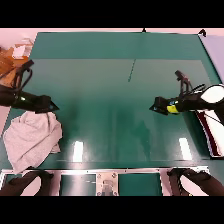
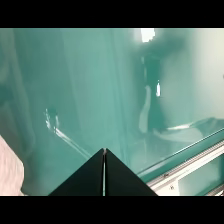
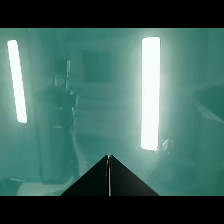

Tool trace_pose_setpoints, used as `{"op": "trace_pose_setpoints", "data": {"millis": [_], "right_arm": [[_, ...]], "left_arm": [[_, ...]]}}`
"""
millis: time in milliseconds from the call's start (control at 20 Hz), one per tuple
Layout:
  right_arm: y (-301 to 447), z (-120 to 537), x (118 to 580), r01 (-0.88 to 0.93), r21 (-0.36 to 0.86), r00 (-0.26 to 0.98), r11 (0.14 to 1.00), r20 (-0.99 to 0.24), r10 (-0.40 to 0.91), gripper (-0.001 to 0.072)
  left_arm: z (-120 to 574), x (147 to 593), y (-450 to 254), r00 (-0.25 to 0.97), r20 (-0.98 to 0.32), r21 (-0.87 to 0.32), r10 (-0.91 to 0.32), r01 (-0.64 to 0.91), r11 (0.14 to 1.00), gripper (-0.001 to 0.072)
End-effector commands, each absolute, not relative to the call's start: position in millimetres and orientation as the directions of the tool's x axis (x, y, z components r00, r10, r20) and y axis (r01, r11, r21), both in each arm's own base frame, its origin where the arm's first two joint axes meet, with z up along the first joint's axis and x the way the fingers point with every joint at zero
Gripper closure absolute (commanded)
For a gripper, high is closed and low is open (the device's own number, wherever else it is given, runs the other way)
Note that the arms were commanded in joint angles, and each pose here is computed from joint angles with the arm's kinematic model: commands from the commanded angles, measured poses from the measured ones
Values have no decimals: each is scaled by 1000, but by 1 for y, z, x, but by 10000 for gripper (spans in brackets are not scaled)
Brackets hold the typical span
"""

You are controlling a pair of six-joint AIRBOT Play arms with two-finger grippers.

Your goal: Fold the shirts.

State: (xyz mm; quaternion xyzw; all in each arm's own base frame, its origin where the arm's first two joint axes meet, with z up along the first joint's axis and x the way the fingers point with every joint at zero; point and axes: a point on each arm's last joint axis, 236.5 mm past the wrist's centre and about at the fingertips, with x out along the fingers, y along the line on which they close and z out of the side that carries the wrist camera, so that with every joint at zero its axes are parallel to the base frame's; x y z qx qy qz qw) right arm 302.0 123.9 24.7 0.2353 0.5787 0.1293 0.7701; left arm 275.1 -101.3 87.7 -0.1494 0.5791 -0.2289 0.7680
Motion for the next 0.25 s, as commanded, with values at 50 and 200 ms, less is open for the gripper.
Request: {"op": "trace_pose_setpoints", "data": {"millis": [50, 200], "right_arm": [[141, 14, 293, 31, 510, 277, 859, -830, 483, 695], [141, 14, 293, 31, 511, 277, 859, -830, 484, 696]], "left_arm": [[73, 268, -100, 229, -827, -490, -514, 157, 858, 682], [73, 269, -99, 234, -826, -488, -513, 158, 858, 682]]}}
